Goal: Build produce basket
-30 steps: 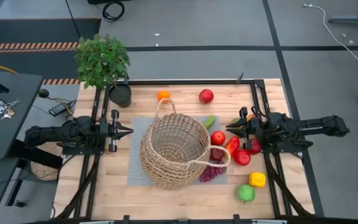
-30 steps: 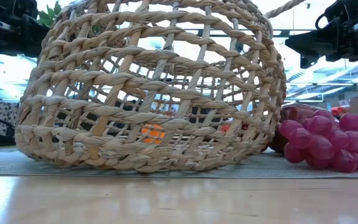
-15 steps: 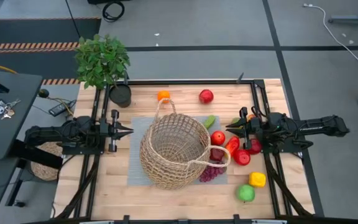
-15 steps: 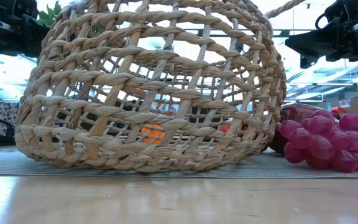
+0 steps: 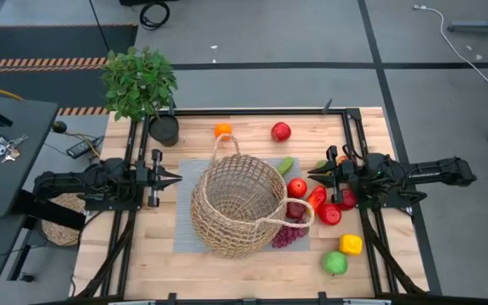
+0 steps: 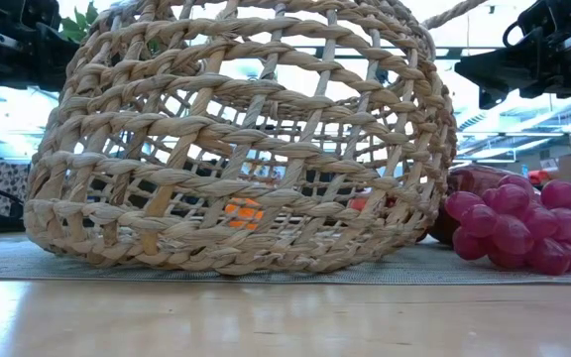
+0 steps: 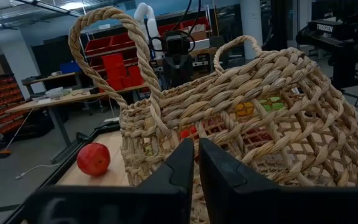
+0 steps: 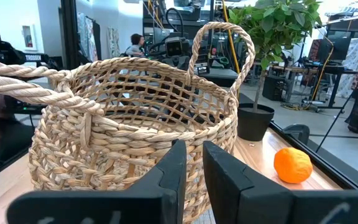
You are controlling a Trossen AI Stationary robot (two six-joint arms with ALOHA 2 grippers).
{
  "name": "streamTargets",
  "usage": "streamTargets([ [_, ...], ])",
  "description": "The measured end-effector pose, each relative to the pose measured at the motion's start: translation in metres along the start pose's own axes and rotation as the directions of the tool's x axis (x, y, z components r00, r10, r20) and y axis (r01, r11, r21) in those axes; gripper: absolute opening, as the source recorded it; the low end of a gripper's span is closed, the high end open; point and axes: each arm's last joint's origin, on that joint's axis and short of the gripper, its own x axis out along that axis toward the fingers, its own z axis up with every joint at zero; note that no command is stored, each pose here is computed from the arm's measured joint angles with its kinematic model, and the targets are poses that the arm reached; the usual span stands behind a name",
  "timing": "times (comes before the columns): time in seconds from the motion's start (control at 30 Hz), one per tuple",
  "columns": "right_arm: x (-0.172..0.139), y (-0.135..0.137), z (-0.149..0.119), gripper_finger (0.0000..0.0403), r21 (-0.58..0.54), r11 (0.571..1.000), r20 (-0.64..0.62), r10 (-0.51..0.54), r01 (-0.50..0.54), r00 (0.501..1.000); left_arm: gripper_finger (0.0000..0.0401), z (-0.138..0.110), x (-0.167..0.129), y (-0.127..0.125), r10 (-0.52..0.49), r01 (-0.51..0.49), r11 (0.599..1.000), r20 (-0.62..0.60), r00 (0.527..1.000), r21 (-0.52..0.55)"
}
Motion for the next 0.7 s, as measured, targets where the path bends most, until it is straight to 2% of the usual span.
streamTargets([
  [0.27, 0.0000, 0.0000, 0.0000, 0.0062, 0.000, 1.000, 0.000, 0.000, 0.000, 1.000, 0.0040, 0.0000, 0.0000, 0.0000, 0.000, 0.000, 1.000, 0.000, 1.000, 0.000],
  [0.53, 0.0000, 0.0000, 0.0000, 0.0062, 0.000, 1.000, 0.000, 0.000, 0.000, 1.000, 0.0033, 0.0009, 0.0000, 0.0001, 0.001, -0.001, 1.000, 0.009, 1.000, -0.006],
  [0.7, 0.0000, 0.0000, 0.0000, 0.0062, 0.000, 1.000, 0.000, 0.000, 0.000, 1.000, 0.0037, 0.0045, -0.0001, 0.0009, 0.008, -0.003, 0.994, 0.047, 0.999, -0.108],
])
